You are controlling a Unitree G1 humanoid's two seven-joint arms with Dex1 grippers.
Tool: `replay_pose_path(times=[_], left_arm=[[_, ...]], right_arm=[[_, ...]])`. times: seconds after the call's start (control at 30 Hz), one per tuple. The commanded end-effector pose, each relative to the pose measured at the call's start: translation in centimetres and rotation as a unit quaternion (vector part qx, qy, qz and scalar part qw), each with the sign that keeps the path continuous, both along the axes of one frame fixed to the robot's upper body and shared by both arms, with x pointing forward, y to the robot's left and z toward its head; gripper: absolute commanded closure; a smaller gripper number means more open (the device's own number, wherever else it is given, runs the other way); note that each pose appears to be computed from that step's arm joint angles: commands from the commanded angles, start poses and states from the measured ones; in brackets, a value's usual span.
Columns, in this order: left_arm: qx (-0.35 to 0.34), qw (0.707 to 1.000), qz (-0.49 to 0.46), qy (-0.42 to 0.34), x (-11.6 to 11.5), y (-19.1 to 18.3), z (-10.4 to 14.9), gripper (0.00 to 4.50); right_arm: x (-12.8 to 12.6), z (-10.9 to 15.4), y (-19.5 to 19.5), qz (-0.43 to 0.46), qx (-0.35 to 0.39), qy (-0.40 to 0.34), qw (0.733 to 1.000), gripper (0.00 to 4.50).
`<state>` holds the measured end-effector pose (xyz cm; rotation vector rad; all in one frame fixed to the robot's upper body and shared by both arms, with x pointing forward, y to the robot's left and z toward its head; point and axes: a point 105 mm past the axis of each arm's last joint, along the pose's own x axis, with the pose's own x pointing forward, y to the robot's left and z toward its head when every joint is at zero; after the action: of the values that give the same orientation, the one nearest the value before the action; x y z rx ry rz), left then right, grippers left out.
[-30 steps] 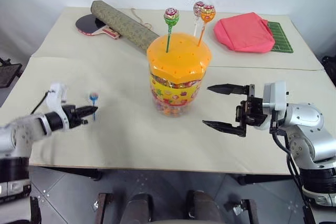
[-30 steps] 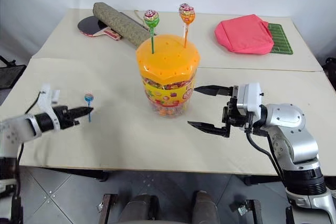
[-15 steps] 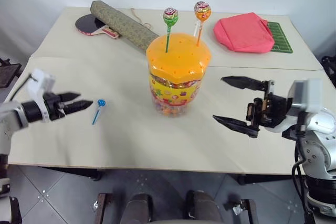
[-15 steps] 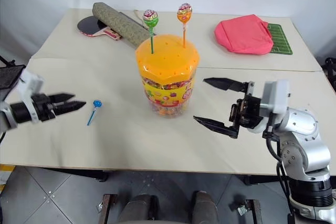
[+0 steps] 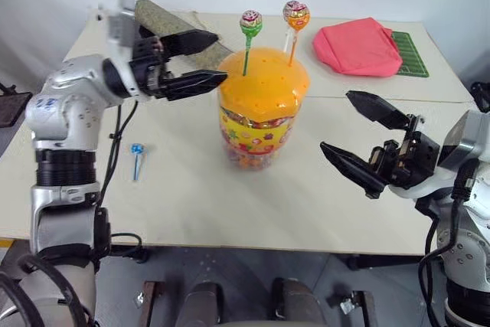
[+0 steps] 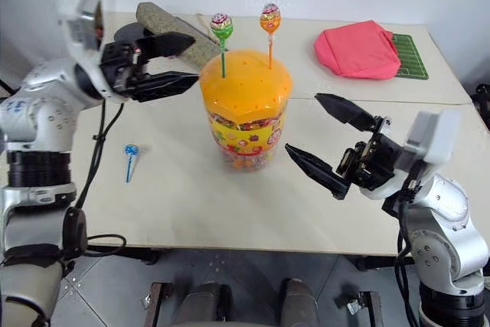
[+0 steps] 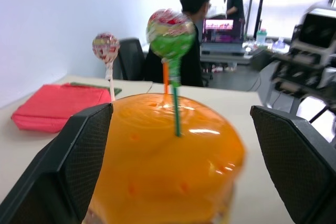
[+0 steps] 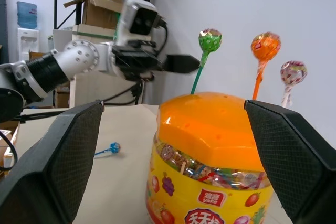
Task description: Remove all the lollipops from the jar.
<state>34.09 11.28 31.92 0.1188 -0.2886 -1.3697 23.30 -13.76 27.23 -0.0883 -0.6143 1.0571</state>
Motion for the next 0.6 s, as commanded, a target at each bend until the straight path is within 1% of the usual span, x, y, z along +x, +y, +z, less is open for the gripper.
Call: replay_pose_path(times=[0.03, 0.13, 0.17, 0.2, 0.33, 0.37, 0.4, 0.47, 0.6], left_arm=[[0.0, 1.0, 0.004, -0.014, 0.4, -0.6, 0.7, 0.05], [0.002, 1.0, -0.01, -0.008, 0.3, -1.2, 0.5, 0.05], [-0.001, 1.0, -0.015, -0.005, 0.3, -1.4, 0.6, 0.43], [-0.007, 1.0, -0.02, -0.003, 0.2, -1.6, 0.7, 0.58], [-0.01, 0.999, -0.041, -0.005, -0.1, -2.6, 0.8, 1.78], [-0.011, 0.999, -0.043, -0.005, -0.2, -2.7, 0.8, 2.0], [-0.014, 0.999, -0.045, -0.003, -0.2, -2.8, 0.9, 2.41], [-0.018, 0.999, -0.046, -0.002, -0.2, -2.9, 1.0, 2.89], [-0.029, 0.999, -0.037, -0.004, 0.1, -2.6, 1.2, 4.19]], right_arm=[[-0.6, 0.8, 0.3, 0.001, 0.002, -0.027, 1.0, 0.0], [-0.5, 0.8, 0.2, -0.004, 0.004, -0.029, 1.0, 0.0], [-0.5, 0.8, 0.2, -0.005, 0.004, -0.03, 1.0, 0.0], [-0.5, 0.8, 0.2, -0.007, 0.005, -0.03, 1.0, 0.0], [-0.5, 0.8, 0.2, -0.009, 0.006, -0.033, 0.999, 0.0], [-0.5, 0.8, 0.2, -0.01, 0.006, -0.033, 0.999, 0.0], [-0.4, 0.8, 0.2, -0.01, 0.006, -0.034, 0.999, 0.0], [-0.4, 0.8, 0.2, -0.011, 0.006, -0.034, 0.999, 0.0], [-0.3, 0.9, 0.5, -0.006, 0.006, -0.038, 0.999, 0.0]])
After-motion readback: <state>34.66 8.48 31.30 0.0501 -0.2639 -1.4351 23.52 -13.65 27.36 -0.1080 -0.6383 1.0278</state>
